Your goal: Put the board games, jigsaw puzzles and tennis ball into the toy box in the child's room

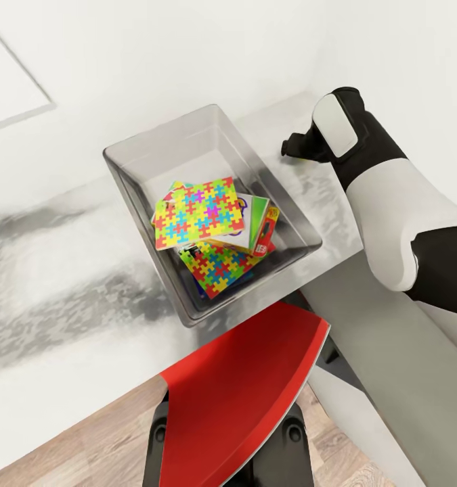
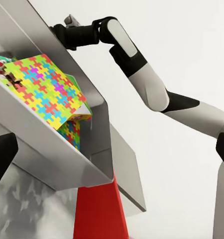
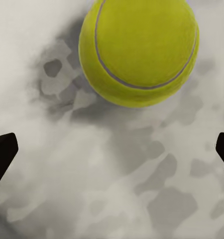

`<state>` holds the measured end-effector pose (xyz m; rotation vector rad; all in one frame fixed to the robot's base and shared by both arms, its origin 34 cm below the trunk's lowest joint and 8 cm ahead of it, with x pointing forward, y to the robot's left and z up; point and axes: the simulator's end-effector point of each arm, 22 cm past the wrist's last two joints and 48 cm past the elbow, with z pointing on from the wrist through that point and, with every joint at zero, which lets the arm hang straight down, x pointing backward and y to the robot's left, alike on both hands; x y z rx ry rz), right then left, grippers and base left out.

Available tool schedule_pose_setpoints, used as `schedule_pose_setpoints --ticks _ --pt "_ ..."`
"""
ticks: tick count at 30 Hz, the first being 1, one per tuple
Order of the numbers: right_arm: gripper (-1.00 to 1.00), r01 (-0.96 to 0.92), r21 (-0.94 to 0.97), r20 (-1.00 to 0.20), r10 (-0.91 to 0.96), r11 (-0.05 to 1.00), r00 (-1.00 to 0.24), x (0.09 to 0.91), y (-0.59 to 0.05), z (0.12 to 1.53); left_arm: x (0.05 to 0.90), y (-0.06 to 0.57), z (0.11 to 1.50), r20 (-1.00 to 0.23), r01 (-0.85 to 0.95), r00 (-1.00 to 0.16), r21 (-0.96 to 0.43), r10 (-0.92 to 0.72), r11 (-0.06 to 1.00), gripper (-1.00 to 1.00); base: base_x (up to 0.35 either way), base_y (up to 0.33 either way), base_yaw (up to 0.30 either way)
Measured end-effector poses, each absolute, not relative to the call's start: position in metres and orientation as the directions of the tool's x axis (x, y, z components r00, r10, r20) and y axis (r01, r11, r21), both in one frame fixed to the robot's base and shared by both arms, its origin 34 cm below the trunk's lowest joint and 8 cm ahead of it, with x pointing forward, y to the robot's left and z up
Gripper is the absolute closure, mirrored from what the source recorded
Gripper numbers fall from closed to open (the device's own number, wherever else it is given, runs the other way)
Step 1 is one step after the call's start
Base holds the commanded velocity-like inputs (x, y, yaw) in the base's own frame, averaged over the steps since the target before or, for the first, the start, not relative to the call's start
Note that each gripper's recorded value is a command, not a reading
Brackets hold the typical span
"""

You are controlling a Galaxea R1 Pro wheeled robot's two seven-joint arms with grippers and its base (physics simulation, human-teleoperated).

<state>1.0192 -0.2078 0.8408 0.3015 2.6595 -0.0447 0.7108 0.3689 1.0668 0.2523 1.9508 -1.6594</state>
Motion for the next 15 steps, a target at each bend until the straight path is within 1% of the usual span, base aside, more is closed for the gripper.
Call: schedule_pose_setpoints --ticks 8,15 --pt "-1.00 0.250 -0.043 -0.455 0.204 0.967 -0.867 1.018 -0.223 0.846 0.711 0.369 1.067 -0.524 0.484 -0.825 -0.848 -0.210 0.216 -1.00 0.000 0.000 0.000" --pt "-1.00 0.256 -0.053 -0.464 0.203 0.965 -0.862 1.021 -0.226 0.853 0.711 0.369 1.067 -0.524 0.484 -0.825 -0.848 -0.210 0.216 -1.00 0.000 0.000 0.000"
